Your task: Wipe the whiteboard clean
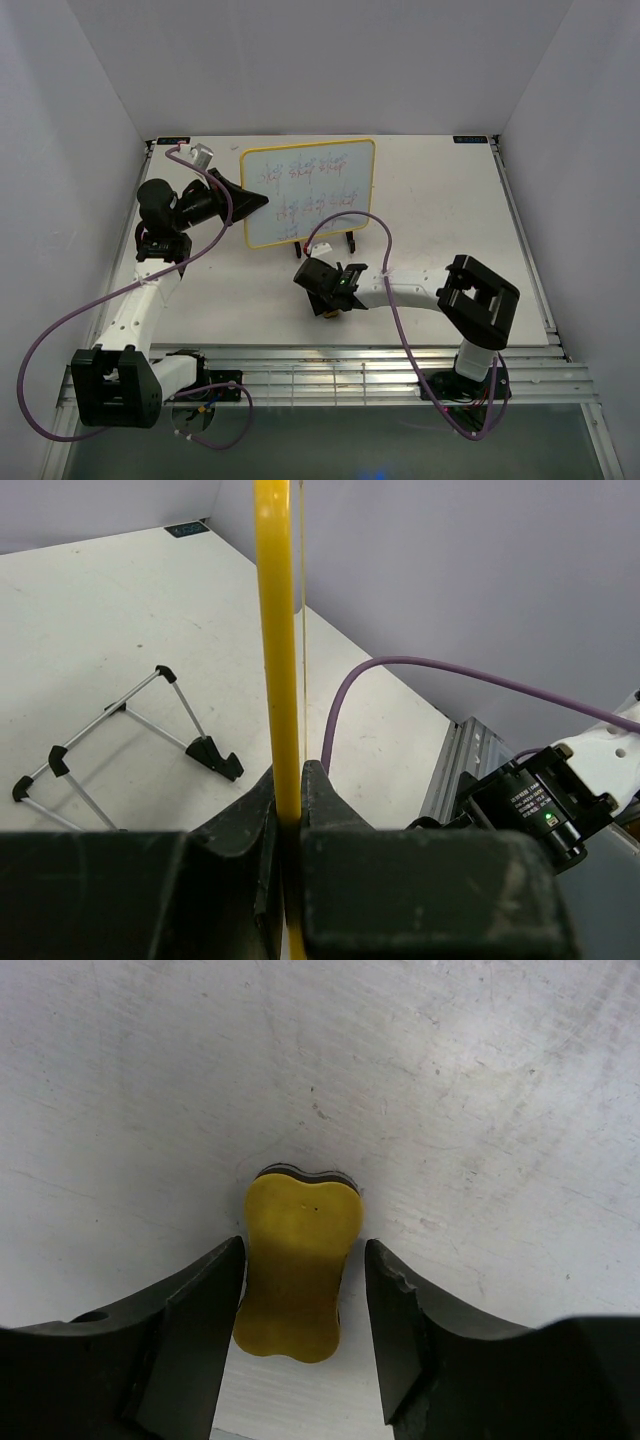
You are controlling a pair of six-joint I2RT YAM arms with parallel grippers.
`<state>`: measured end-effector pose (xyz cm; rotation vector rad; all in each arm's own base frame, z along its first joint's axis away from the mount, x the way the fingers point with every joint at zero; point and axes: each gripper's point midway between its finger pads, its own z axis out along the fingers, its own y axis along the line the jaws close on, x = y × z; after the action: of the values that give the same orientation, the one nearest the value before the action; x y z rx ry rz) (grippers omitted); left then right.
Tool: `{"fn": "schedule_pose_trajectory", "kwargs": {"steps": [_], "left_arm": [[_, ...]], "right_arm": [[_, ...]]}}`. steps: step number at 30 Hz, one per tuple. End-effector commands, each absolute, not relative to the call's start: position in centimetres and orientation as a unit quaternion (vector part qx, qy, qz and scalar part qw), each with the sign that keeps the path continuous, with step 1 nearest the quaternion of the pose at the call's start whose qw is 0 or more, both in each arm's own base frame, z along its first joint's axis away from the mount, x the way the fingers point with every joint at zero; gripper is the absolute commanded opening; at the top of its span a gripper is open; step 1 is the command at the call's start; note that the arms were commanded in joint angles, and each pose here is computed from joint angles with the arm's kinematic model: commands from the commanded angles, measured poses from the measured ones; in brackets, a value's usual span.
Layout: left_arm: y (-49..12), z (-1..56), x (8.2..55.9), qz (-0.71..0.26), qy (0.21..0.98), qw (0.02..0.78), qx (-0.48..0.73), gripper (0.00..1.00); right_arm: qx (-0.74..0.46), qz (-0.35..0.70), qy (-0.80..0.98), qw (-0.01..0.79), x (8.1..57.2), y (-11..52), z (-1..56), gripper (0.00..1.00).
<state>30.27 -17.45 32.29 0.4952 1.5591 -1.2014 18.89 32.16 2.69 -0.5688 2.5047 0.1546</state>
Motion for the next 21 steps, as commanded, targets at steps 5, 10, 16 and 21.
{"fn": "schedule_pose_trajectory", "kwargs": {"steps": [5,10,16,21], "left_arm": [[-17.3,35.2,29.8,-0.48,0.625,0.573,0.225,0.0],[-17.2,35.0,29.9,-0.479,0.628,0.573,0.221,0.0],[-17.6,34.6,30.1,-0.483,0.635,0.564,0.214,0.0],[-18.9,33.1,29.9,-0.504,0.648,0.533,0.203,0.0]], "right_arm": [[-0.209,0.064,0.931,0.293,19.4,32.8,3.4,0.49],[-0.204,0.063,0.927,0.308,19.6,32.1,4.8,0.43],[-0.185,0.076,0.915,0.35,20.0,29.7,9.7,0.43],[-0.185,0.143,0.871,0.432,20.3,27.6,17.6,0.44]]}}
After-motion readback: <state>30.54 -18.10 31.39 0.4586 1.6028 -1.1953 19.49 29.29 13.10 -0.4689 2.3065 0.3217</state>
